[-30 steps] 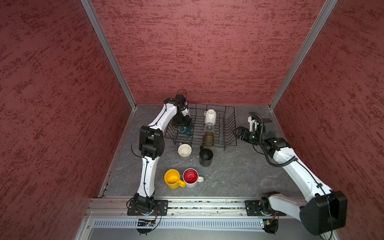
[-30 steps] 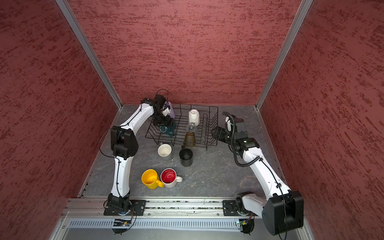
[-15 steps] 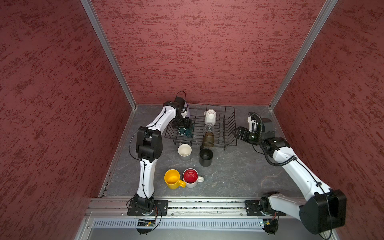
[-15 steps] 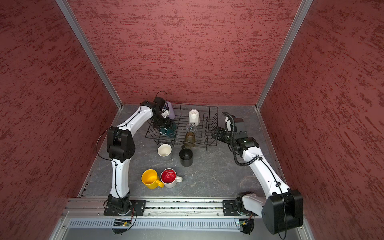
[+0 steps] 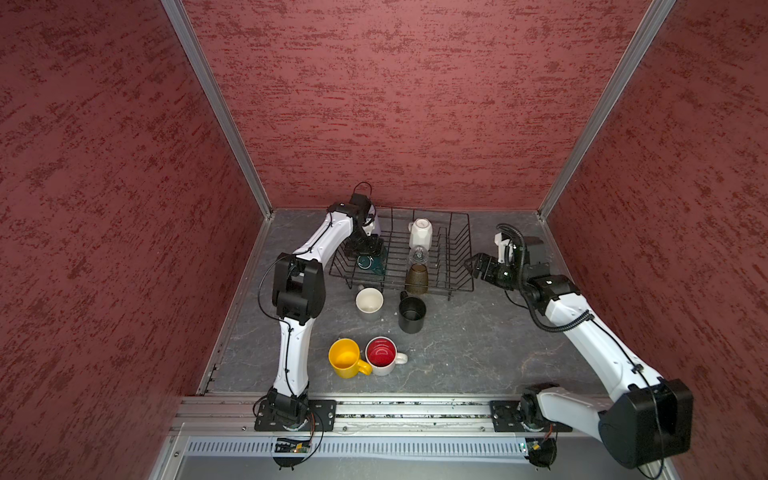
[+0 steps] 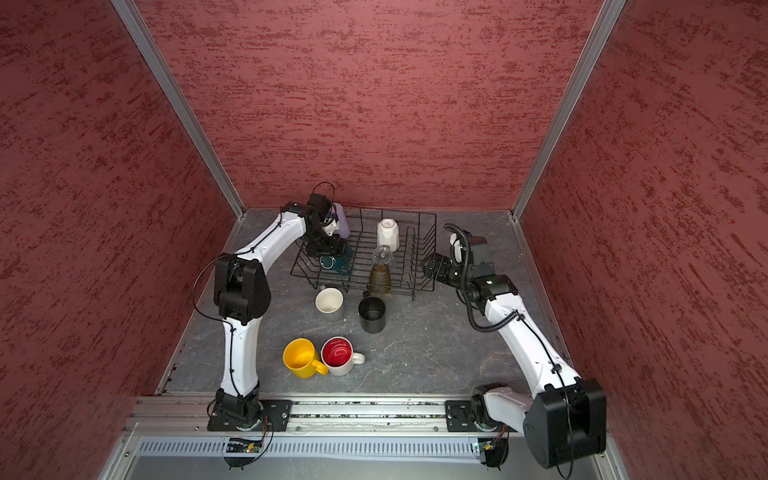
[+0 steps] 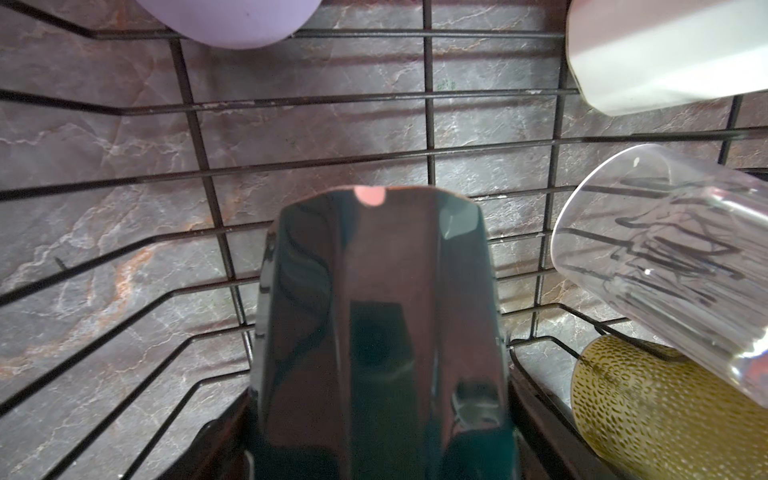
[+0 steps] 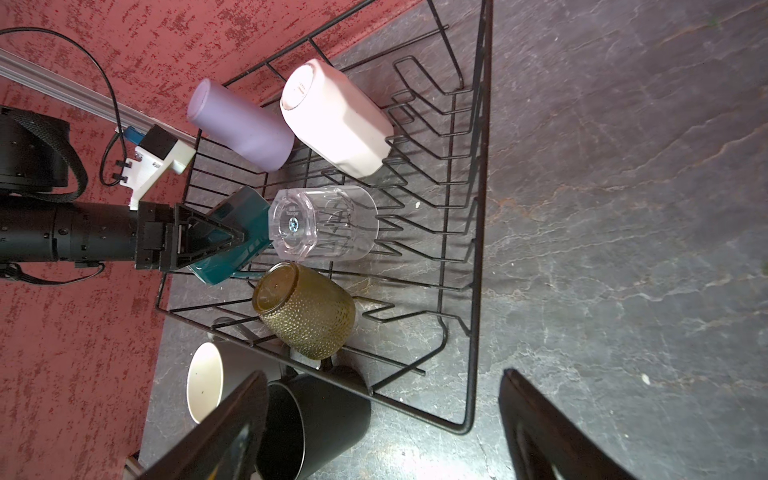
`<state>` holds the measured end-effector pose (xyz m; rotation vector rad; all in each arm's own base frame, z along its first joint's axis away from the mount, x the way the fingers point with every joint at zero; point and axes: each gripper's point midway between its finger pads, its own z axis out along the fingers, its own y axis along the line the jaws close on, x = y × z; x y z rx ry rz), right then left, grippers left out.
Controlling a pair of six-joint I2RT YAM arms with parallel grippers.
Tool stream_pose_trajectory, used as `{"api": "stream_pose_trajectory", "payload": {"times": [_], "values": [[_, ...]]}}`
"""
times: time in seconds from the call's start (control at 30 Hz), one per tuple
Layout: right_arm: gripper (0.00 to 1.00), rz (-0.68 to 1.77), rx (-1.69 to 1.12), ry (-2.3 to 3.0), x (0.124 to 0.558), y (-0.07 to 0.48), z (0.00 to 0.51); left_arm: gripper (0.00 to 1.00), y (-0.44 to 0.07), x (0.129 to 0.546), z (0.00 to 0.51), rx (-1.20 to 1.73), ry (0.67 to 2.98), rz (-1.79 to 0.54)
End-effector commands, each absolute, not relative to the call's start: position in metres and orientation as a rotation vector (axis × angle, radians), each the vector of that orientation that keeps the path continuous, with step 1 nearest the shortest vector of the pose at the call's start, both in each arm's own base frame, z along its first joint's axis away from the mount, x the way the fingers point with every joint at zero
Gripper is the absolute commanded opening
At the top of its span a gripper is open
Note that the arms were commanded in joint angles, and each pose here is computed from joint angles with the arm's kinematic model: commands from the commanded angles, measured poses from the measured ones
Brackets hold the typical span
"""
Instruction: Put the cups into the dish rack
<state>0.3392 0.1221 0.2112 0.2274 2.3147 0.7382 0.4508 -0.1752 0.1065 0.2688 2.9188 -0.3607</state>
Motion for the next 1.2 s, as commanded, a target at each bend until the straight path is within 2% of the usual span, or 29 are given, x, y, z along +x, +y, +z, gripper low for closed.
{"api": "stream_pose_trajectory", "payload": {"times": [0.0, 0.53, 0.93, 1.17], "values": [[0.87, 0.789, 0.215, 2.27, 0.343, 0.126, 0.224, 0.56, -0.178, 0.465, 0.096, 0.274, 2.897, -0.324], [0.86, 0.868, 0.224, 2.272, 0.343, 0.135, 0.216, 0.67, -0.183, 0.481, 0.096, 0.235, 2.861, -0.328], [0.86, 0.9, 0.228, 2.273, 0.343, 0.139, 0.213, 0.86, -0.191, 0.492, 0.103, 0.244, 2.81, -0.34], [0.86, 0.901, 0.232, 2.277, 0.343, 0.139, 0.211, 0.91, -0.195, 0.495, 0.108, 0.259, 2.798, -0.326]]}}
